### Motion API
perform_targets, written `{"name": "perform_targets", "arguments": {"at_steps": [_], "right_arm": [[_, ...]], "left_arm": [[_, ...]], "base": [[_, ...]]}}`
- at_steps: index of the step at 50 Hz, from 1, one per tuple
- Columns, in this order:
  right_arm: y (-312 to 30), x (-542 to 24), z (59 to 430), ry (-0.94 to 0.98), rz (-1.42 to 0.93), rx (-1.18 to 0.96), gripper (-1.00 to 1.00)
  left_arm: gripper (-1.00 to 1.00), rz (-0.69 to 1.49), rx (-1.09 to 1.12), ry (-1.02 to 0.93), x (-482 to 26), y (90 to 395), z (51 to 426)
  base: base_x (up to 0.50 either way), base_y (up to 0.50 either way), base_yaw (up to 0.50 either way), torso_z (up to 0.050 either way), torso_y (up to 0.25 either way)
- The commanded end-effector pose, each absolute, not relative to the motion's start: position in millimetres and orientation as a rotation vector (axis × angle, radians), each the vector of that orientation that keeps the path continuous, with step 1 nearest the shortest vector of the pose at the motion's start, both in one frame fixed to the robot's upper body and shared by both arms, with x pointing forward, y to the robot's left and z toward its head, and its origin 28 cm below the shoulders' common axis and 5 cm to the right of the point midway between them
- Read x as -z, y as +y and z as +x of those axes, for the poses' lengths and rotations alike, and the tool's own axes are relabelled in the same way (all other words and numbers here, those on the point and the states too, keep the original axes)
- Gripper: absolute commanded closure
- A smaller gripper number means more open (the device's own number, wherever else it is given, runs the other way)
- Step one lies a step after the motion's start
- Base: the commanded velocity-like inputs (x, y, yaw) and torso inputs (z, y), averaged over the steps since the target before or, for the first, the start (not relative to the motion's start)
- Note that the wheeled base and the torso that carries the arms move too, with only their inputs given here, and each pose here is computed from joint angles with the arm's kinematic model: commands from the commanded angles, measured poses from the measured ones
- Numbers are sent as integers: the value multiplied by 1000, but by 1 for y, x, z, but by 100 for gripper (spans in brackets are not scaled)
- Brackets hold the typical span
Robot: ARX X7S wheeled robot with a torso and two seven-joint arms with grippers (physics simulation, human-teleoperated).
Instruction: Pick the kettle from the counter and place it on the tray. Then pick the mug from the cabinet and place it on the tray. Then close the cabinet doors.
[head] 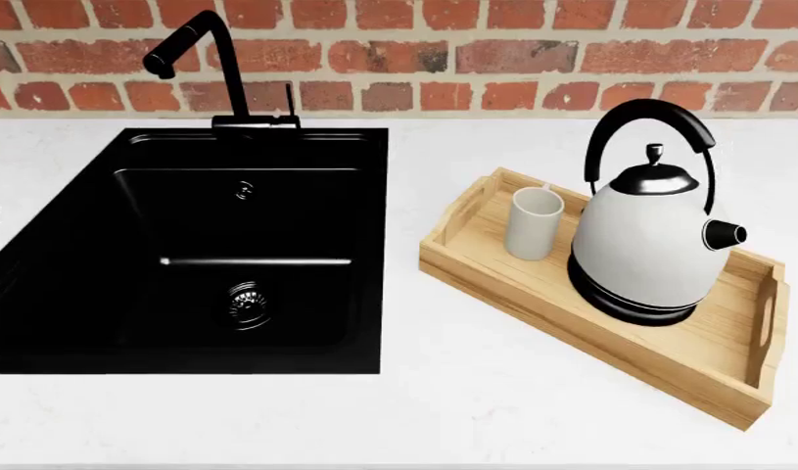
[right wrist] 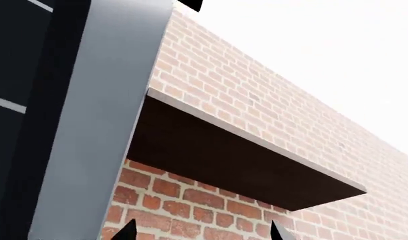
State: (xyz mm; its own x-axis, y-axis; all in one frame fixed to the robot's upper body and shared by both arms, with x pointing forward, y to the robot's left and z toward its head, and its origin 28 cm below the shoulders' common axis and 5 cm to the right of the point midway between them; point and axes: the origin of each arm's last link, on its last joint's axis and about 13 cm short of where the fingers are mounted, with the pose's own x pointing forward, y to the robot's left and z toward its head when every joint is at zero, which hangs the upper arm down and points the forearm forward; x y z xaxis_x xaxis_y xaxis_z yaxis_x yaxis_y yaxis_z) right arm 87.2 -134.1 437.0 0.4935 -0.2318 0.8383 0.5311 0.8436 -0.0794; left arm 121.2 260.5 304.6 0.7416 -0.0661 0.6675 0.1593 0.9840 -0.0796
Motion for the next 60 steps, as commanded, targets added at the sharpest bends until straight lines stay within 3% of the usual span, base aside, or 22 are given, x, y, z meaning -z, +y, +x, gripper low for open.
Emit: {"name": "perform_targets", "arguments": {"at_steps": [1, 14, 28, 49, 60], "right_arm": [[-112, -465, 76, -1026, -291, 320, -100], [-84, -479, 74, -1028, -311, 133, -100], [-77, -501, 99, -1012, -265, -15, -100], [-58, -514, 160, -897, -266, -98, -100], [-50, -538, 166, -882, -265, -109, -100]], "left_arm": [[-100, -145, 115, -724, -302, 265, 118], [-100, -162, 111, -714, -299, 268, 119], [-100, -175, 106, -704, -295, 271, 121], [-100, -182, 100, -694, -290, 273, 122], [-100, -186, 95, -690, -287, 276, 122]], "base": [[0, 0, 3, 0, 0], [0, 0, 2, 2, 8], [-3, 3, 3, 2, 10], [0, 0, 0, 2, 1], [0, 0, 0, 1, 0]]}}
